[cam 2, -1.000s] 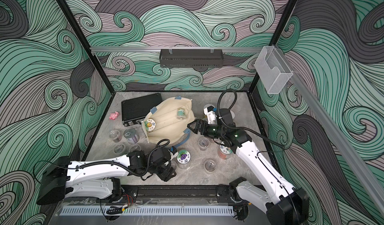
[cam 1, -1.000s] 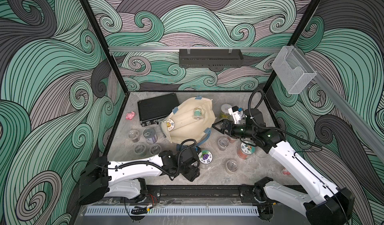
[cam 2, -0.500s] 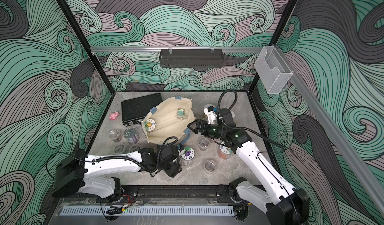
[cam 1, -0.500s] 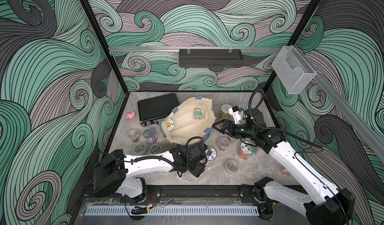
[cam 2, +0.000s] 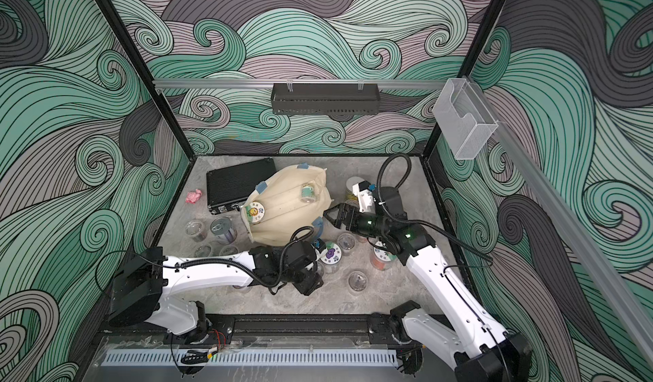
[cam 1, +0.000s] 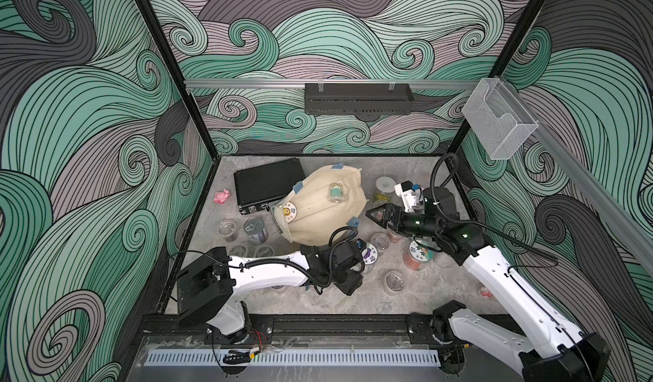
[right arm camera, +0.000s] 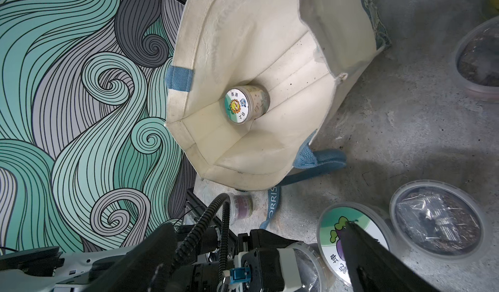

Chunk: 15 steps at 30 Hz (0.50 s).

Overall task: Take out the seed jars from the canvas bag
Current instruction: Place the seed jar at the center of the board.

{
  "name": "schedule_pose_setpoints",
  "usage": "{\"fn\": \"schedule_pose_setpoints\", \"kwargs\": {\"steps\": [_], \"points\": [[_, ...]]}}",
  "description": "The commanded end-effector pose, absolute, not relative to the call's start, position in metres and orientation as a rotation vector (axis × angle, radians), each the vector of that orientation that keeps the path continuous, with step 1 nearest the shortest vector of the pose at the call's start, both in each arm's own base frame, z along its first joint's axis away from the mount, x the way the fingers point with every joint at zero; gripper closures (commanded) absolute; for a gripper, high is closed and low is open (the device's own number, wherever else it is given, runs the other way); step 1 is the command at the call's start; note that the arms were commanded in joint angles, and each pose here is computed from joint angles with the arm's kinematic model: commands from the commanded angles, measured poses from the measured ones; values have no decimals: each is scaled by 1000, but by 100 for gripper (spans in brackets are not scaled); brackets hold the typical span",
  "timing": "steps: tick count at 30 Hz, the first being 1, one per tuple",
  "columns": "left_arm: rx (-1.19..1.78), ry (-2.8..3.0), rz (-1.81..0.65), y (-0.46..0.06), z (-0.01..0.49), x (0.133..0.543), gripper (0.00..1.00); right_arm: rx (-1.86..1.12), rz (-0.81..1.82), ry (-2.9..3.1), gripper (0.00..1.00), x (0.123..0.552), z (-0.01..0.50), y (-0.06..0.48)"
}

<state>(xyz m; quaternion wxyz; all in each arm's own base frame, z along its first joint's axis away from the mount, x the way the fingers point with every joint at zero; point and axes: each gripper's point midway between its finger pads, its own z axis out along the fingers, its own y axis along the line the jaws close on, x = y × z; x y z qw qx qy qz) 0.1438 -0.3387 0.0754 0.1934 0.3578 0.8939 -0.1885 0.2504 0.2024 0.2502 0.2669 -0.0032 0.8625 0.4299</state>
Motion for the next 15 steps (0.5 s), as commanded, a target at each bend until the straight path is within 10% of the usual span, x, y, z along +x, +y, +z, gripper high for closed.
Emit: {"fn": "schedule_pose_setpoints", "kwargs": {"steps": [1,7,15], "points": [[996,2517,-571,-333,80,135,51,-13,1139,2336,1,250,245,199],[963,2524,-620,-319,80,125,46,-7,1138,2338,1,252,244,199],[936,2536,-627,-314,99,123,1,-2,1140,2338,1,253,244,199]]}}
